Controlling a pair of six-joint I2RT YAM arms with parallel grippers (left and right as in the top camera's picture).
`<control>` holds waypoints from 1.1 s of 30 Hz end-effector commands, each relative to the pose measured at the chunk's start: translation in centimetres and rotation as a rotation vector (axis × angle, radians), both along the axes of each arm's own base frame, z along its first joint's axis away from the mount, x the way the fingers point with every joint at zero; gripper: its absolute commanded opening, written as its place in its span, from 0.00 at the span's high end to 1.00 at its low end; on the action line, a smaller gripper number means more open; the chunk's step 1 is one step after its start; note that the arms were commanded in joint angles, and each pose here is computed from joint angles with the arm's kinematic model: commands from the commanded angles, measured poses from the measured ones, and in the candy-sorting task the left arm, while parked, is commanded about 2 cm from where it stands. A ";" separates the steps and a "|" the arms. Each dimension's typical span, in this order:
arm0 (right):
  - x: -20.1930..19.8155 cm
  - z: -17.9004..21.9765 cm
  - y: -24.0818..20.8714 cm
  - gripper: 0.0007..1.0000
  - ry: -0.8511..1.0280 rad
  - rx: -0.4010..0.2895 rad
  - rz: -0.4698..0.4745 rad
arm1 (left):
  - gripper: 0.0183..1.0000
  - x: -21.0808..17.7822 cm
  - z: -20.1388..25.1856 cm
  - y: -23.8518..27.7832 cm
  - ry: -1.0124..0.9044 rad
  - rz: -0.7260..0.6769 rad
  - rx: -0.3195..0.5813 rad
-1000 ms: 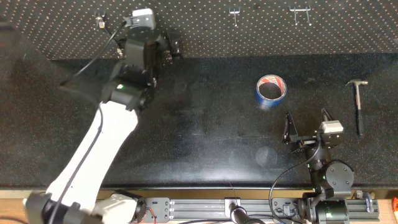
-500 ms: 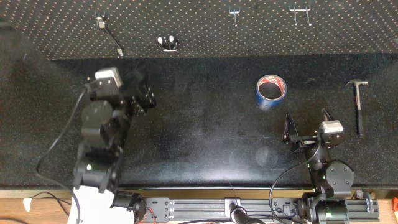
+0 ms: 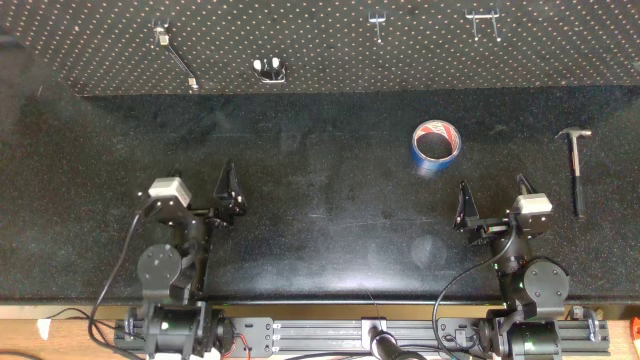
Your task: Place Tools Onto Pegboard
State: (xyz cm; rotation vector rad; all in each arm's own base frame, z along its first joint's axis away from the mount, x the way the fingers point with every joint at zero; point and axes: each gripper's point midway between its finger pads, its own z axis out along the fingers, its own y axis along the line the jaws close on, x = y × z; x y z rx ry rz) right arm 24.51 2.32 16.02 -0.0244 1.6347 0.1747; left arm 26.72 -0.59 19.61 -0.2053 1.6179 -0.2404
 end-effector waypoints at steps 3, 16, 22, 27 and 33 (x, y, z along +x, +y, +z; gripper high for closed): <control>0.0 -0.1 0.0 0.02 0.004 0.014 -0.004 | 0.00 -1.0 -0.6 0.0 -0.074 -0.007 -0.001; 0.0 -0.1 0.0 0.02 0.004 0.014 -0.004 | 0.00 -2.1 -4.0 -0.2 0.016 -0.029 0.139; 0.0 -0.1 0.0 0.02 0.004 0.014 -0.004 | 0.00 -2.1 -4.0 0.3 0.018 -0.006 0.142; 0.0 -0.1 0.0 0.02 0.004 0.014 -0.004 | 0.00 -2.1 -4.0 0.3 0.018 -0.006 0.142; 0.0 -0.1 0.0 0.02 0.004 0.014 -0.004 | 0.00 -2.1 -4.0 0.3 0.018 -0.006 0.142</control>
